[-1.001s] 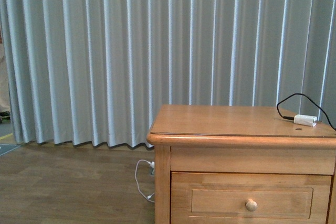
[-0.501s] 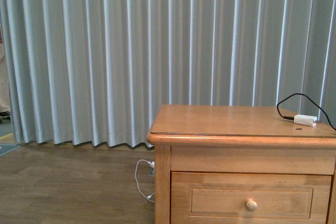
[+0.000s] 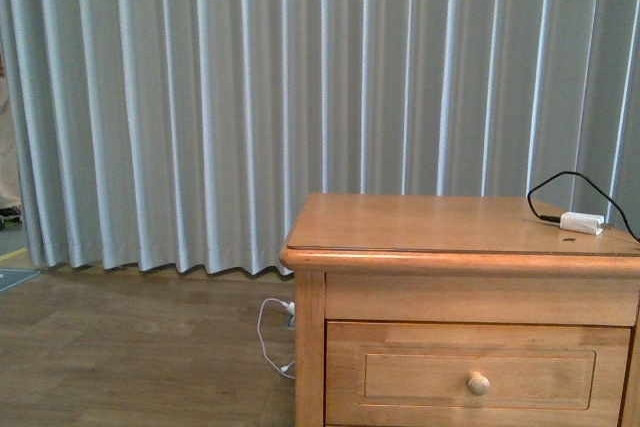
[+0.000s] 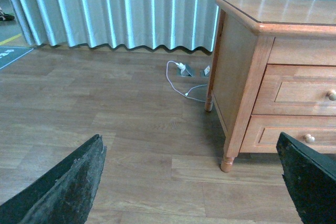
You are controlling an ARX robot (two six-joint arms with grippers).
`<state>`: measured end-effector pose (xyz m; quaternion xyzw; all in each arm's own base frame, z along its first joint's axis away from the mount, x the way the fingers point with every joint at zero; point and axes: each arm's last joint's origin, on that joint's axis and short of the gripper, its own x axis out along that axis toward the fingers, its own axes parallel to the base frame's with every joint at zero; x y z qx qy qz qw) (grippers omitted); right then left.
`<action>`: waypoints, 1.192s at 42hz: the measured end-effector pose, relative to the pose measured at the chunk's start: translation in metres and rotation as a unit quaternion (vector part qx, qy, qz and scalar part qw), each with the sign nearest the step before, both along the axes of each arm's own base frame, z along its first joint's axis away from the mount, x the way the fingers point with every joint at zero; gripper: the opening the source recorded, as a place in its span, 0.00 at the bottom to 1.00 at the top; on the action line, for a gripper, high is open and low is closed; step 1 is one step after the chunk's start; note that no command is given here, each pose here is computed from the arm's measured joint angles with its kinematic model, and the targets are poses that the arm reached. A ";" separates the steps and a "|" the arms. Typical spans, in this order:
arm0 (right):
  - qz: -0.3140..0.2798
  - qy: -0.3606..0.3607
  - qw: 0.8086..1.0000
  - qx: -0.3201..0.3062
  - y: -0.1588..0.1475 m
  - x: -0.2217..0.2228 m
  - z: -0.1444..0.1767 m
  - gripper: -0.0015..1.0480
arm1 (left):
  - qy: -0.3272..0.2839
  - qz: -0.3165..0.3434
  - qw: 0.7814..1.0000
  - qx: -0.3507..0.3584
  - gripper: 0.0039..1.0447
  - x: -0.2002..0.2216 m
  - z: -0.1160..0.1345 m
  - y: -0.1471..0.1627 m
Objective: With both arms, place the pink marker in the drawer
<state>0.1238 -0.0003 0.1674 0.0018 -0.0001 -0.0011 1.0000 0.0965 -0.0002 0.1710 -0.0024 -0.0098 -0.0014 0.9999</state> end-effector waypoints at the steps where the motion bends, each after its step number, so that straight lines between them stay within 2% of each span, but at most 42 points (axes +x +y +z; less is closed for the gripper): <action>1: 0.000 -0.001 1.000 0.000 0.000 -0.001 0.000 0.01 | 0.000 0.000 1.000 0.000 0.94 0.000 0.000 0.000; 25: 0.000 -0.004 1.000 0.000 0.000 -0.016 0.001 0.01 | 0.000 0.000 1.000 0.000 0.94 0.000 0.000 0.000; 28: 0.000 0.014 1.000 0.000 0.000 -0.023 -0.004 0.01 | 0.000 0.000 1.000 0.000 0.94 0.000 0.000 0.000; 37: 0.000 -0.001 1.000 0.000 0.000 -0.026 -0.002 0.01 | 0.000 0.000 1.000 0.000 0.94 0.000 0.000 0.000; 39: 0.000 -0.001 1.000 -0.001 0.000 -0.026 -0.002 0.08 | 0.000 0.000 1.000 0.000 0.94 0.000 0.000 0.000; 50: 0.000 -0.001 1.000 -0.001 0.000 -0.026 -0.002 0.64 | 0.000 0.000 1.000 0.000 0.94 0.000 0.000 0.000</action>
